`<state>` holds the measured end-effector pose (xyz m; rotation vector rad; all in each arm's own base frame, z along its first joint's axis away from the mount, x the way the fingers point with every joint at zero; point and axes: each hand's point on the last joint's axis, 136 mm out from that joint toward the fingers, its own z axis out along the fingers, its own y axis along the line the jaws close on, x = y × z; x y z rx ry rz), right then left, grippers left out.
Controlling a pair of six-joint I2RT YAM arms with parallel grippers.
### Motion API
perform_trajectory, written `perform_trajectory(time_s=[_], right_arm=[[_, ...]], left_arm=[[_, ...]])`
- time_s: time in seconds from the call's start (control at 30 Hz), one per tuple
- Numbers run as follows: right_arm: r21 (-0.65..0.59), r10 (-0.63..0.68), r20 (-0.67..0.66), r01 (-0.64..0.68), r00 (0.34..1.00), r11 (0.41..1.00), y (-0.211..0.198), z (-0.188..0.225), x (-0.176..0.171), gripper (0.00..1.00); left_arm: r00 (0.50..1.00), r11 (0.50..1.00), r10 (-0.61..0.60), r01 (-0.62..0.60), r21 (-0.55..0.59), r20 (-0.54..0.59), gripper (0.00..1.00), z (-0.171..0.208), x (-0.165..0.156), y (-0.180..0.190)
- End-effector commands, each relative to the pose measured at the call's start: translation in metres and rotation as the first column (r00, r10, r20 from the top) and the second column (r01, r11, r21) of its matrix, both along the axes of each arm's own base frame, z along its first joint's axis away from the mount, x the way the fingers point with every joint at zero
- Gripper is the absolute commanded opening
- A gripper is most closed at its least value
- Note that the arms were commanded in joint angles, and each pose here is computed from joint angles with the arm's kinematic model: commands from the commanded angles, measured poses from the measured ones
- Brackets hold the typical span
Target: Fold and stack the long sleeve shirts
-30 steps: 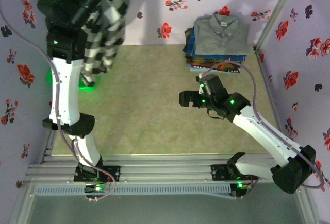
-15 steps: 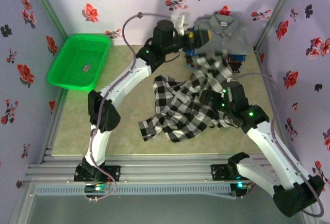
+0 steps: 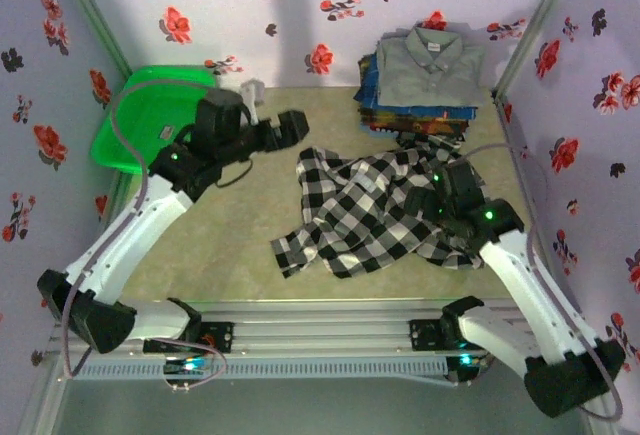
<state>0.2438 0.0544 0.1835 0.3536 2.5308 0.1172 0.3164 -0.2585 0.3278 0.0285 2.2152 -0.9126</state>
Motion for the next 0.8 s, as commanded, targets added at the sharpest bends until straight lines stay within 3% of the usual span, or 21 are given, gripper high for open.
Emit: perform_trajectory(time_s=[0.0,0.1,0.23,0.4,0.57,0.67,0.77], right_arm=[[-0.090,-0.061,-0.117,0.051,0.991,0.995,-0.028,-0.011,0.000,0.99],[-0.063,-0.112,-0.206,0.101,0.972,0.993,-0.036,-0.033,-0.007,0.99],[0.013,-0.119,-0.253,0.127,0.960,0.992,-0.028,-0.054,-0.025,0.97],[0.159,-0.060,-0.258,0.104,0.964,0.982,-0.003,-0.067,-0.036,0.98],[0.175,-0.041,-0.324,0.102,0.945,0.979,0.010,-0.085,-0.048,0.99],[0.197,-0.018,-0.324,0.086,0.946,0.977,0.023,-0.091,-0.051,0.99],[0.201,-0.009,-0.337,0.081,0.942,0.976,0.033,-0.099,-0.056,0.99]], left_arm=[[0.907,0.977,-0.038,0.122,0.176,-0.421,0.92,-0.137,-0.060,-0.007],[0.858,0.959,-0.045,0.180,0.218,-0.511,0.84,-0.177,-0.093,-0.016],[0.818,0.940,0.021,0.179,0.290,-0.575,0.76,-0.217,-0.111,-0.009],[0.783,0.900,0.107,0.186,0.394,-0.613,0.75,-0.252,-0.118,0.007],[0.760,0.841,0.141,0.246,0.482,-0.634,0.74,-0.286,-0.120,0.004],[0.745,0.802,0.193,0.255,0.541,-0.638,0.70,-0.307,-0.120,0.012],[0.740,0.787,0.201,0.267,0.556,-0.641,0.60,-0.323,-0.118,0.011]])
